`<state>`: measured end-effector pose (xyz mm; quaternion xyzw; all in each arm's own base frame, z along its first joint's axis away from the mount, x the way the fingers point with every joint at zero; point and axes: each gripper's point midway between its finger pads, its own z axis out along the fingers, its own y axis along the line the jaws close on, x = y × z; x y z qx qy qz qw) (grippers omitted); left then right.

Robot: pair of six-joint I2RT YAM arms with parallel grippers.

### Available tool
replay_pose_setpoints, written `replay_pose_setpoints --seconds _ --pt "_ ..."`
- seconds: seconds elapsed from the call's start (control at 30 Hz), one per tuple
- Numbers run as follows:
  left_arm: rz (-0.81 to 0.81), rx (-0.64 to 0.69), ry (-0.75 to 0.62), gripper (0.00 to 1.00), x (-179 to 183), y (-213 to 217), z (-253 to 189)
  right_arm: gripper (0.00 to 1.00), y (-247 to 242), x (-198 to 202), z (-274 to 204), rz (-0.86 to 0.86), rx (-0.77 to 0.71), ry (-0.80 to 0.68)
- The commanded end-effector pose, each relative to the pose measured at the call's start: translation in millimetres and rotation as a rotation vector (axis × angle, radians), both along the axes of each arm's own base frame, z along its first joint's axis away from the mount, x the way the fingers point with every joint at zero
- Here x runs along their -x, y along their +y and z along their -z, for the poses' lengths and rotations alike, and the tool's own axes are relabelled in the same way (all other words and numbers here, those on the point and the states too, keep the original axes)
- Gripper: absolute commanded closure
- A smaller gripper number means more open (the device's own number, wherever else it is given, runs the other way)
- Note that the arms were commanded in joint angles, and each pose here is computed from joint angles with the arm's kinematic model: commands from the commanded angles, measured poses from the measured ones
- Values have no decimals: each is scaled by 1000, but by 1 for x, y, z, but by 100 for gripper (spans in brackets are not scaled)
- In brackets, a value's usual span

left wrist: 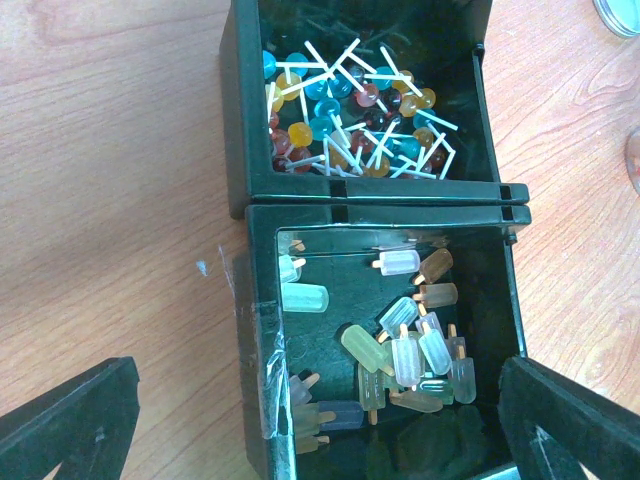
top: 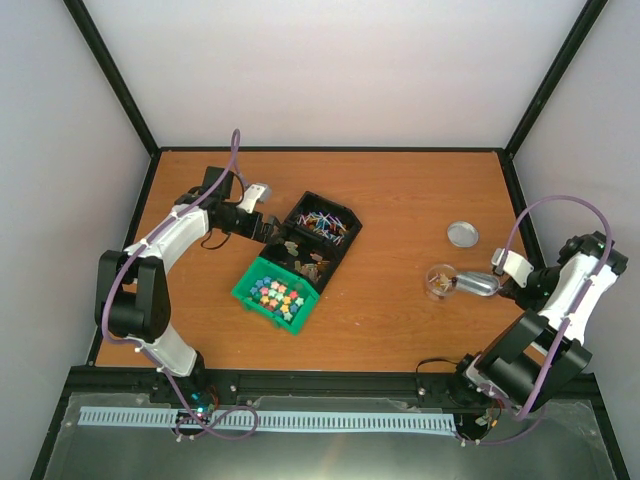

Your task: Pack the candies

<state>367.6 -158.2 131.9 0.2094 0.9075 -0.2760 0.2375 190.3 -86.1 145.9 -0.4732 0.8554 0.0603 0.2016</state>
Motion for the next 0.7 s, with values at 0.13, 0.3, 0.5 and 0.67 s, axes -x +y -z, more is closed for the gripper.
replay_pose_setpoints --seconds 0.13,0.3,0.5,0.67 --pt "-6 22 -25 0 -8 -1 -9 97 2 -5 -7 -14 46 17" --pt "-5 17 -25 0 -8 0 -9 97 0 -7 -11 -27 81 26" --pt "2 18 -15 0 -8 -1 -5 97 13 -24 -34 -30 67 -4" --pt "3 19 0 0 -9 -2 -1 97 51 -62 -53 -16 25 -37"
